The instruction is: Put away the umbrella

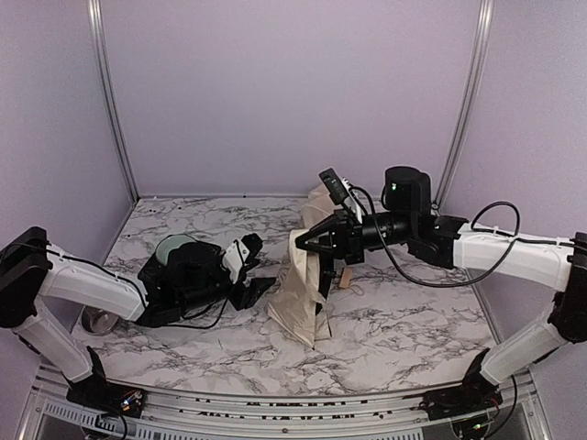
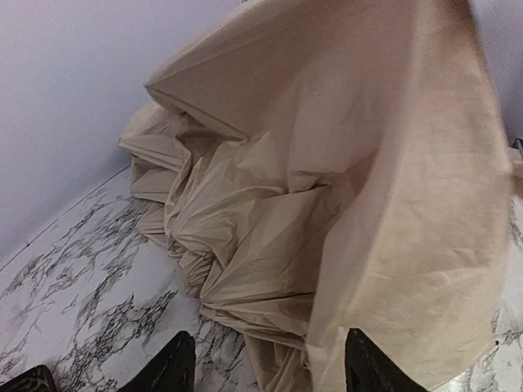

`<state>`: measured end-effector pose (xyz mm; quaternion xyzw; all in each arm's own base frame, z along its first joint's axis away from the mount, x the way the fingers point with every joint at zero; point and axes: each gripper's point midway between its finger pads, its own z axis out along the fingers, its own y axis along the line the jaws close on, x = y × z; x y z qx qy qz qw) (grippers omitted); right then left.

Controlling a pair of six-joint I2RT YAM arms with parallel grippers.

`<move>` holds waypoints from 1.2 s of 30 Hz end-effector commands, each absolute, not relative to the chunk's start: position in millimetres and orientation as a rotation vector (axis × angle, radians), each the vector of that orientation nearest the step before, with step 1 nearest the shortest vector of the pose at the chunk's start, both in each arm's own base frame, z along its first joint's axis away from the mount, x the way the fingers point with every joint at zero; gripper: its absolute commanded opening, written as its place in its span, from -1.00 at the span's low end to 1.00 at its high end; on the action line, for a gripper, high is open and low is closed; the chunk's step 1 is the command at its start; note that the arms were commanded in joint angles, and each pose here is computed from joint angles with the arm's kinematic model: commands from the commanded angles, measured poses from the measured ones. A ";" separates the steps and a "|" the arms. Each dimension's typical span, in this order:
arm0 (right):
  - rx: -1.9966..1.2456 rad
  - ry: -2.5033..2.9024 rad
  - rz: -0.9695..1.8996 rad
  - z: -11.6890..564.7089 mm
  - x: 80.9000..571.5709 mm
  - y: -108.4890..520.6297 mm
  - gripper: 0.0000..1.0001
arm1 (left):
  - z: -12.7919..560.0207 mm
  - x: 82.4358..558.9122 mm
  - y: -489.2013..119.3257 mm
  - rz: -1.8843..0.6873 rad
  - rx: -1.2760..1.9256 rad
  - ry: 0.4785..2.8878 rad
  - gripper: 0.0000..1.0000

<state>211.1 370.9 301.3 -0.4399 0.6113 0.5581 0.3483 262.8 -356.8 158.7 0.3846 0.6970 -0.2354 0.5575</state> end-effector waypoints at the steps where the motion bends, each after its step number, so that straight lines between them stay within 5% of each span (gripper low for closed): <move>1: -1.219 1.706 1.560 253.1 175.5 392.6 -1.00 | 112.9 294.5 -336.7 -0.446 0.808 1.819 0.18; 9: -1.468 1.877 1.488 128.3 114.6 438.4 -0.99 | 108.7 312.0 -330.5 -0.413 0.718 1.852 0.15; 12: -1.586 1.945 1.367 99.5 103.1 439.4 -0.77 | 117.3 310.9 -325.0 -0.399 0.714 1.832 0.21; 14: -1.654 1.929 1.279 103.2 98.4 436.7 -0.50 | 120.2 308.5 -322.9 -0.398 0.721 1.826 0.25; 19: -1.723 1.812 1.129 162.0 101.7 422.5 0.70 | 131.4 298.5 -324.9 -0.442 0.757 1.815 0.33; 21: -1.764 1.756 1.109 195.8 96.0 411.6 0.98 | 140.5 287.3 -329.9 -0.492 0.796 1.795 0.33; 25: -1.609 1.616 0.959 272.4 128.6 390.6 1.00 | 163.9 253.7 -333.4 -0.598 0.874 1.715 0.33; 29: -1.263 1.637 0.875 319.6 238.6 342.3 1.00 | 177.0 230.2 -330.0 -0.673 0.904 1.684 0.31; 32: -1.146 1.743 0.682 300.1 323.2 318.2 0.99 | 167.4 218.6 -332.8 -0.681 0.946 1.716 0.33; 36: -1.262 1.882 0.556 245.1 376.4 323.3 1.00 | 152.6 211.0 -337.2 -0.664 0.987 1.747 0.39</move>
